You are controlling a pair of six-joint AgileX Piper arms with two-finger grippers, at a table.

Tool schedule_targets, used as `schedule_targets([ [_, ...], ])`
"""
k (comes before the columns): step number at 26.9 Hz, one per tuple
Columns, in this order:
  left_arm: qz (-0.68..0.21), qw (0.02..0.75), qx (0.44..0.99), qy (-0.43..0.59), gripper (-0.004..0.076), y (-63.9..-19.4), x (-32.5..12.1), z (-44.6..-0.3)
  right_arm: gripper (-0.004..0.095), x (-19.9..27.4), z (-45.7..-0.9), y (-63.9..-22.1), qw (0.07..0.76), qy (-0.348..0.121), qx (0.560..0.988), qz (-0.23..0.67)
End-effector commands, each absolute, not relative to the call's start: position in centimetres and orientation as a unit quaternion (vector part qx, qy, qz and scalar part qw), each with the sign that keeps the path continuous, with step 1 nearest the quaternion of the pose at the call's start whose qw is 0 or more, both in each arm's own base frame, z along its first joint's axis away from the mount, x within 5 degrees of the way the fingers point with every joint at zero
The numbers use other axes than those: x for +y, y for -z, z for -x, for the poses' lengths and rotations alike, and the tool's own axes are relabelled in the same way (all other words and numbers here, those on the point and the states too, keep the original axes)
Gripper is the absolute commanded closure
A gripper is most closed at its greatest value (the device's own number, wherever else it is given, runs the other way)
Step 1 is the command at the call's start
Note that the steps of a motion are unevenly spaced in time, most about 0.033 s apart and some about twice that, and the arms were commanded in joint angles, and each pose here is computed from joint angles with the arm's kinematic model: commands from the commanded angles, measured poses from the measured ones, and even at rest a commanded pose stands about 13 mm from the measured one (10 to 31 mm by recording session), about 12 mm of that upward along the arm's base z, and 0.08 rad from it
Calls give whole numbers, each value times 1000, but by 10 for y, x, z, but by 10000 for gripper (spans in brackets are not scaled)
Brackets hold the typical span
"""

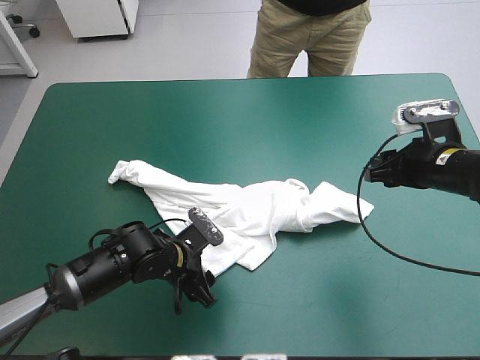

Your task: Fold the cloth

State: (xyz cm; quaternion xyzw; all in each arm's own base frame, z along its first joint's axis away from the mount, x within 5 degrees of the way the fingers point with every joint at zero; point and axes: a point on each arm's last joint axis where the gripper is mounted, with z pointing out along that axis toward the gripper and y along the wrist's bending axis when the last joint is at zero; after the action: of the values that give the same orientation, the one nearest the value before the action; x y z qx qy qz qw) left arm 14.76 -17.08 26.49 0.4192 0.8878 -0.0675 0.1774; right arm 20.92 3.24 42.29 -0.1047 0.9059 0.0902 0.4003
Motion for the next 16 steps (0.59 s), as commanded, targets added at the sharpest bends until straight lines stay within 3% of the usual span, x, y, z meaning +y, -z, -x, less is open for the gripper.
schedule_targets([
  [1, -422, 205, 880, 78, 234, -267, -181, -154, 394, 30, -205, -440, 447, -86, 885, 101],
  [14, -451, 147, 880, 29, 235, -209, -206, -179, 395, 29, -206, -440, 452, -82, 882, 100],
  [16, -446, 149, 882, 15, 292, -204, -206, -183, 395, 28, -207, -440, 451, -75, 883, 101],
])
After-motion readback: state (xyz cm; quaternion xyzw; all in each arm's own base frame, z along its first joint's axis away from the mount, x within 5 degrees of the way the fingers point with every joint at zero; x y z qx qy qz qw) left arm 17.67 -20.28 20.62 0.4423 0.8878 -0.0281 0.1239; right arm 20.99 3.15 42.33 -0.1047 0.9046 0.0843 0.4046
